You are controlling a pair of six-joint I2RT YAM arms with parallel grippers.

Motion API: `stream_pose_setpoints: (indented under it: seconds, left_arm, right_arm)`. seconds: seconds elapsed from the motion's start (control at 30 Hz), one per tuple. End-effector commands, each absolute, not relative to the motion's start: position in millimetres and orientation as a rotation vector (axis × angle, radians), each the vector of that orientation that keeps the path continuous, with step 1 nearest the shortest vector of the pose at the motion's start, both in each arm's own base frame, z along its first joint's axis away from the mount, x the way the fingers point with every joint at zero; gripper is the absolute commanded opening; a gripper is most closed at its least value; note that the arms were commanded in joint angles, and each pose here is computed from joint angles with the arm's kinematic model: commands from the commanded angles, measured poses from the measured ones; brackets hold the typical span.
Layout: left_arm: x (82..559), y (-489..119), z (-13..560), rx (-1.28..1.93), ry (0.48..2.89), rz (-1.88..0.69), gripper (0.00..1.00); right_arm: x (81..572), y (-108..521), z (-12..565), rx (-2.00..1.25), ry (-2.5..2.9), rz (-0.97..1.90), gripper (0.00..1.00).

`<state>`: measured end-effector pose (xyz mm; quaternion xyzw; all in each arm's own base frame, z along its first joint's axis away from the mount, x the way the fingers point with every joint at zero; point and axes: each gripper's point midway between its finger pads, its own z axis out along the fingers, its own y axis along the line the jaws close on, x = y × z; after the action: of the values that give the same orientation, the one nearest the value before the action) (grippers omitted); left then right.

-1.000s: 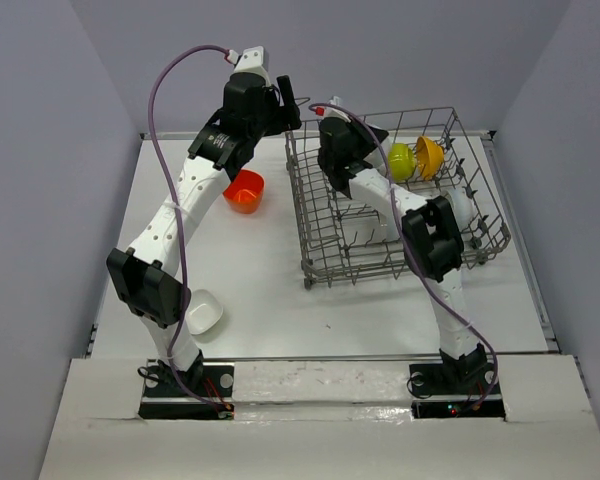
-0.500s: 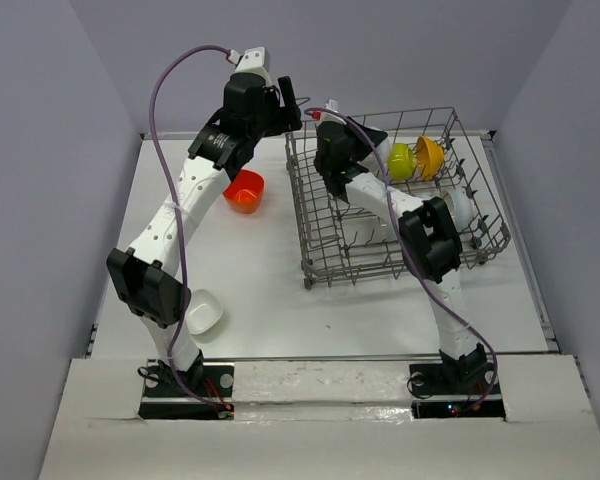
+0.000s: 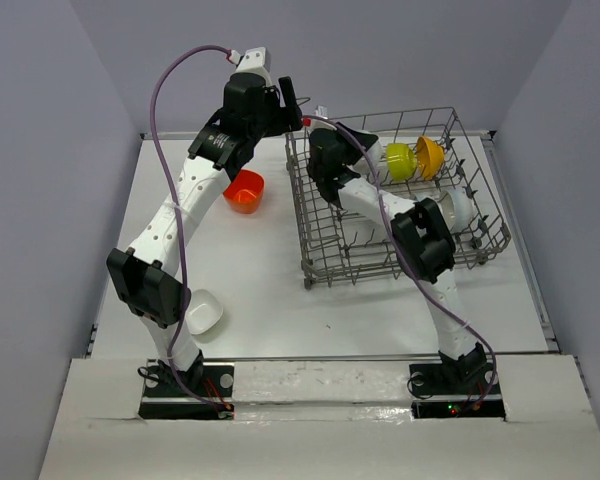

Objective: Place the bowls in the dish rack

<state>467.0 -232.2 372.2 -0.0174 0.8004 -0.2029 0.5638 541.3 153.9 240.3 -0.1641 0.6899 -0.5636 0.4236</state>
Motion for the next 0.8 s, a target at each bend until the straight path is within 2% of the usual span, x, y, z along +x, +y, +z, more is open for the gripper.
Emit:
stream_pose_setpoints:
  seconds: [0.0, 0.77]
  left_arm:
    - [454, -226, 427, -0.031, 1.763, -0.524, 0.84]
    - [458, -231, 422, -0.027, 1.775, -0.531, 0.84]
  right_arm:
    - [537, 151, 224, -0.411, 1.761, -1.489, 0.01]
    - [547, 121, 253, -0.281, 1.763, -1.490, 0.01]
